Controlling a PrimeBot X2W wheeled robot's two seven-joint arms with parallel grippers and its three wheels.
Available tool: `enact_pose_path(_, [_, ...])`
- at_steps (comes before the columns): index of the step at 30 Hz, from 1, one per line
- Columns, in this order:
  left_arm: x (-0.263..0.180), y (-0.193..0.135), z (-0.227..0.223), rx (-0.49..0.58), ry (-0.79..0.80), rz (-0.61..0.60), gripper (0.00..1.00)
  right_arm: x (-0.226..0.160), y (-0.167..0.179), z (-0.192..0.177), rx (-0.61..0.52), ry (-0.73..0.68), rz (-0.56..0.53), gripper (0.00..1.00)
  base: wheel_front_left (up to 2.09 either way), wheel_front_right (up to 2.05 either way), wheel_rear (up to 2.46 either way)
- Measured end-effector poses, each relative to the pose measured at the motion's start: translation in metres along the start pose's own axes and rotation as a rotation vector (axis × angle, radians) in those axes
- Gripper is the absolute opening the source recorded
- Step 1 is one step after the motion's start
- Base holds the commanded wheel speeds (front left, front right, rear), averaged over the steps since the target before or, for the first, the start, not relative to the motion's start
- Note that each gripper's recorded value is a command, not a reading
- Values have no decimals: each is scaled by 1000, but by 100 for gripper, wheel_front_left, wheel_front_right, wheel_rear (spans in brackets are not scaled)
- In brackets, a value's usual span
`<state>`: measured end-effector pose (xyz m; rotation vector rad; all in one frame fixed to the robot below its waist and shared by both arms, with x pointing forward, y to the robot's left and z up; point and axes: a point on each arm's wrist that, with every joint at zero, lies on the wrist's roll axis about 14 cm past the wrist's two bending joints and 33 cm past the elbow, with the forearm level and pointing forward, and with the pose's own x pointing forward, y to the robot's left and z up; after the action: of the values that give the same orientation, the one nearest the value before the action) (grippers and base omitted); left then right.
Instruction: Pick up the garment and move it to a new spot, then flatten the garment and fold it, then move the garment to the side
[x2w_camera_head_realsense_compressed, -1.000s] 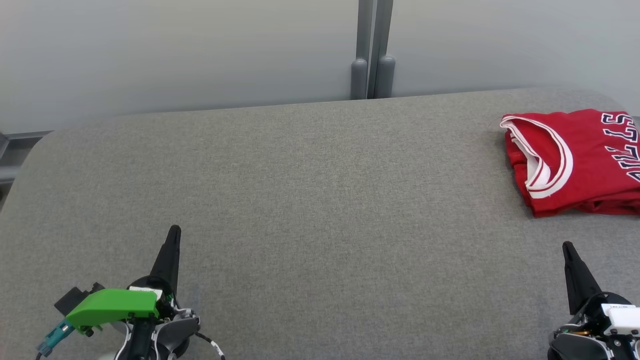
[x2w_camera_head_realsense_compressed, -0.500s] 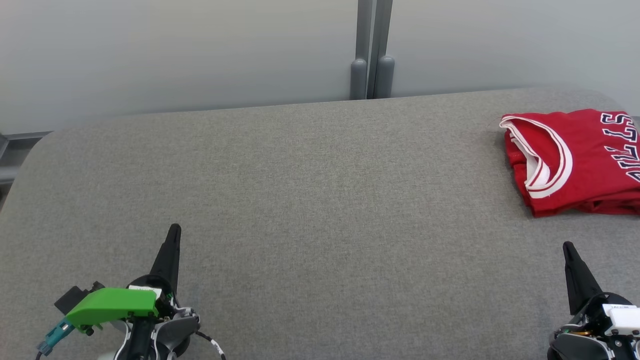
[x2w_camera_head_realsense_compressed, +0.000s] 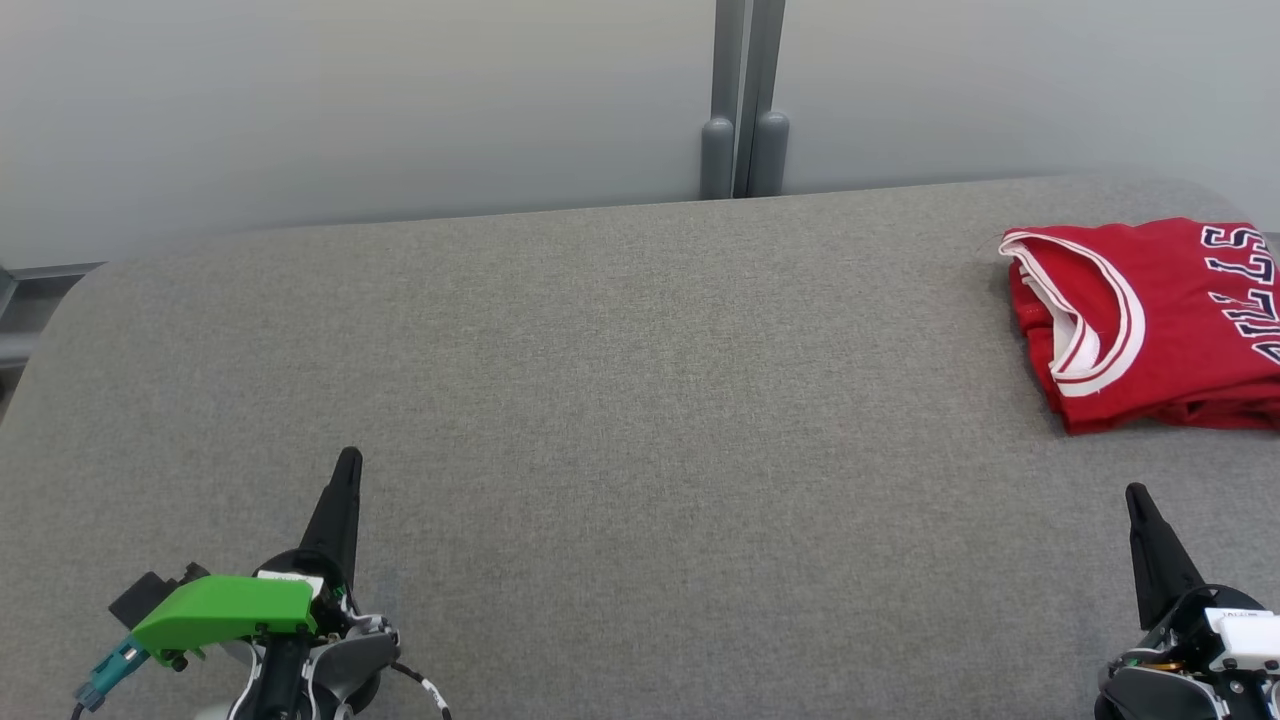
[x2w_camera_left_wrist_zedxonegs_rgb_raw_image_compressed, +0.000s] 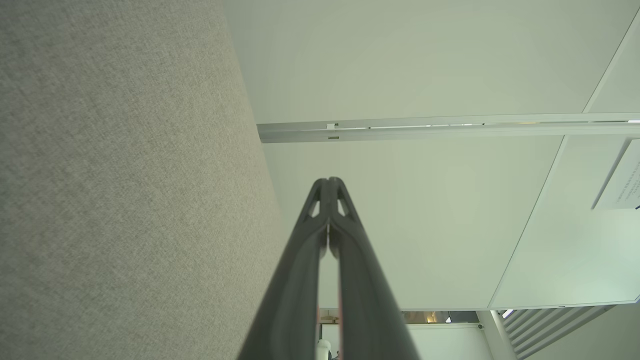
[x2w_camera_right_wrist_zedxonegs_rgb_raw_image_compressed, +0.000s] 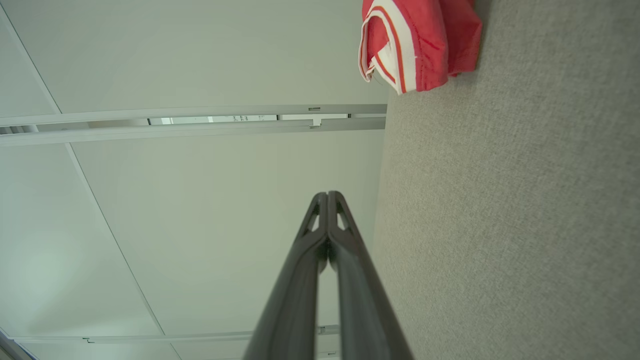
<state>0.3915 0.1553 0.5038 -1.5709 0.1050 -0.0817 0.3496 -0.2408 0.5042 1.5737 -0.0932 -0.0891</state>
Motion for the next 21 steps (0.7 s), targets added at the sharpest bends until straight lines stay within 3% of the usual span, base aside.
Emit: enact_pose_path(21, [0, 0, 0, 0, 0, 0, 0, 0, 0, 0, 0, 0, 0, 0, 0, 0, 0])
